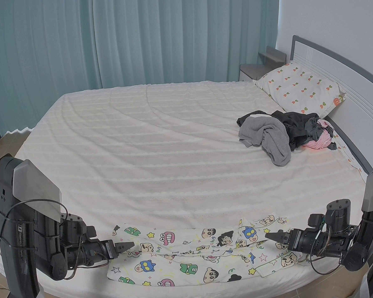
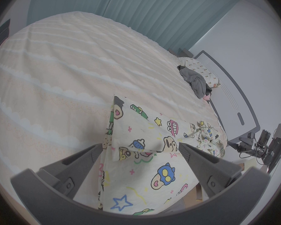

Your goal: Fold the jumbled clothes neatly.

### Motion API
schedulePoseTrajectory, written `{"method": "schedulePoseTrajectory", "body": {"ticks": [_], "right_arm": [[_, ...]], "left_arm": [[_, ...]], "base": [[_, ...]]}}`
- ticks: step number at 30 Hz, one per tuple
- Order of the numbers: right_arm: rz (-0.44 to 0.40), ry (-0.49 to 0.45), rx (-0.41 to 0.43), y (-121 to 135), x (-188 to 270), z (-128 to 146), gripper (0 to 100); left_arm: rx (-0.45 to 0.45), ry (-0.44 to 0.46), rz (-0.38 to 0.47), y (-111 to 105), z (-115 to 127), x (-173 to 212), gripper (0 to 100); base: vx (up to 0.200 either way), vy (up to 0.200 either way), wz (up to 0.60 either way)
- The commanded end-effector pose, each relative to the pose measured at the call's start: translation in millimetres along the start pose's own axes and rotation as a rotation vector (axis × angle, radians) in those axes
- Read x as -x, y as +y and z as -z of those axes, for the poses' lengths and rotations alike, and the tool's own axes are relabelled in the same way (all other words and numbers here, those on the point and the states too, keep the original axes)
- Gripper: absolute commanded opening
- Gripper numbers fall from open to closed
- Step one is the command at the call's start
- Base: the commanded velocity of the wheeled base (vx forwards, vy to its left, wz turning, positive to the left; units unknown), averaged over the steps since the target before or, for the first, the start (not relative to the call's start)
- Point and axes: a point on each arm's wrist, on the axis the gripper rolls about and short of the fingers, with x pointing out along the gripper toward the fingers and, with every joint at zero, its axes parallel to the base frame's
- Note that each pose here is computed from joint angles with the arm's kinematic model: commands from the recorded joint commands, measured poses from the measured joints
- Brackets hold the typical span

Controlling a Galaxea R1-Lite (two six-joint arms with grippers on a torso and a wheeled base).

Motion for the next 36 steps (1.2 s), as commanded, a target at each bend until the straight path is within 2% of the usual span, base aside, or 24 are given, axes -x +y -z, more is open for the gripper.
{"method": "schedulePoseTrajectory", "body": {"ticks": [1,14,20,29,36], "right_arm": [[0.009,0.015,-0.004,-2,2,3,100],[0.011,0.012,-0.004,-2,2,3,100],[0.012,0.013,-0.004,-2,2,3,100],[0.012,0.013,-0.004,-2,2,3,100],[0.012,0.013,-0.004,-2,2,3,100]], "left_arm": [[-0.003,0.008,-0.001,0,2,-4,0],[0.01,-0.004,-0.019,3,1,2,0],[0.011,-0.061,-0.031,5,-8,5,0],[-0.009,-0.021,-0.053,9,0,5,0],[0.001,-0.087,-0.061,16,-13,3,0]], "base": [[0.0,0.0,0.0],[0.0,0.0,0.0],[0.0,0.0,0.0],[0.0,0.0,0.0],[0.0,0.0,0.0]]}}
